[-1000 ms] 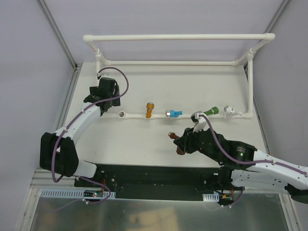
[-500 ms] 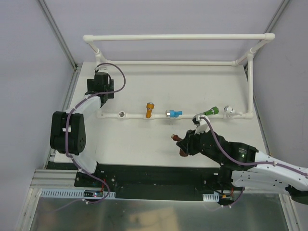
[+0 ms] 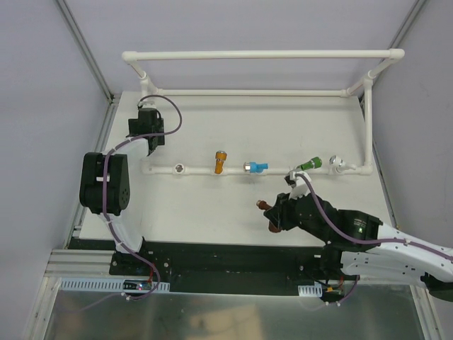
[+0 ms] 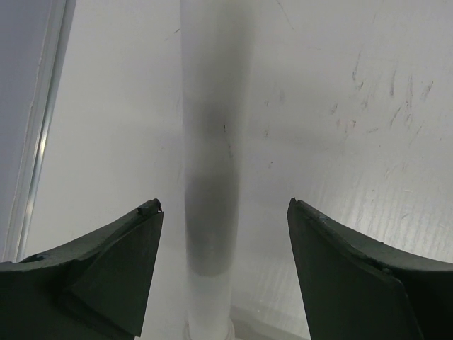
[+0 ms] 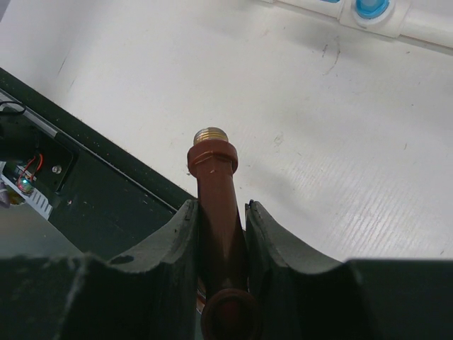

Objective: Install the water faucets
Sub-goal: Move the adaptor to the center of the board.

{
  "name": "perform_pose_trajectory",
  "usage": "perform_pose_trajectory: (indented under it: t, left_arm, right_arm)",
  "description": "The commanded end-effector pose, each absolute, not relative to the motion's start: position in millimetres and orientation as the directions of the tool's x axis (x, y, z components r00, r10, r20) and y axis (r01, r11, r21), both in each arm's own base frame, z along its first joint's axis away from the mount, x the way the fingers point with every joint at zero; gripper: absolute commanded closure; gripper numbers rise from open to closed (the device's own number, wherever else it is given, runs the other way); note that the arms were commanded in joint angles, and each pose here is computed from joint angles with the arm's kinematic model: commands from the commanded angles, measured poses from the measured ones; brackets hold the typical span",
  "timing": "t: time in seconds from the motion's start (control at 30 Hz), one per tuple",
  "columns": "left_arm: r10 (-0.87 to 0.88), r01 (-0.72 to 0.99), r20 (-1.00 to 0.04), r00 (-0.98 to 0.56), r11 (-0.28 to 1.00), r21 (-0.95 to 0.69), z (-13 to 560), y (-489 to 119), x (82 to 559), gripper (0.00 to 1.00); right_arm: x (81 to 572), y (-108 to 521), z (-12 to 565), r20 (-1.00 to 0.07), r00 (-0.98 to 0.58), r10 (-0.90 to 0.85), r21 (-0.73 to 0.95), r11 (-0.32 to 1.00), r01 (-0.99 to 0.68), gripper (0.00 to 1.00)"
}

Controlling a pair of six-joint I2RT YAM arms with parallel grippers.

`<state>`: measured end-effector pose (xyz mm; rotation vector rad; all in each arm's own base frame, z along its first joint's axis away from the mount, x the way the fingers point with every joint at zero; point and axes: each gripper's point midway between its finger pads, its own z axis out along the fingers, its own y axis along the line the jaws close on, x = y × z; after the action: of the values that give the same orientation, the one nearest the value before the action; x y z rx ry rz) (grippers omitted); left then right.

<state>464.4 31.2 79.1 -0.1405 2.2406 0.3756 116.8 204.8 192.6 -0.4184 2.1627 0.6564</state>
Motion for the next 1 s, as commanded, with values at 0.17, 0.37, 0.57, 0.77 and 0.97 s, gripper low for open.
perform_pose_trajectory:
  t: [0.17,0.37,0.57,0.77,0.97]
  left_arm:
    - [-0.049,-0.259,-0.800,-0.598,0.956,0.135,81,27,474,0.27]
    - [-0.080,-0.249,-0.823,-0.563,0.965,0.077,101,19,470,0.26]
    - [-0.064,-0.228,-0.789,-0.611,0.969,0.098,84,18,469,0.28]
    - [-0.037,-0.152,-0.777,-0.628,0.985,0.077,66,6,473,0.35]
    - [0.017,-0.020,-0.781,-0.624,0.999,0.038,59,-14,479,0.49]
  right_arm:
    - [118,199,219,-0.806,-0.592,0.012,0.366,0.796,-0.482,1.00]
    - [121,194,224,-0.810,-0.586,0.022,0.358,0.810,-0.464,1.00]
    - [121,193,226,-0.808,-0.588,0.030,0.364,0.811,-0.458,1.00]
    - [121,189,227,-0.806,-0.592,0.029,0.359,0.819,-0.448,1.00]
    - [121,183,231,-0.812,-0.584,0.007,0.333,0.827,-0.453,1.00]
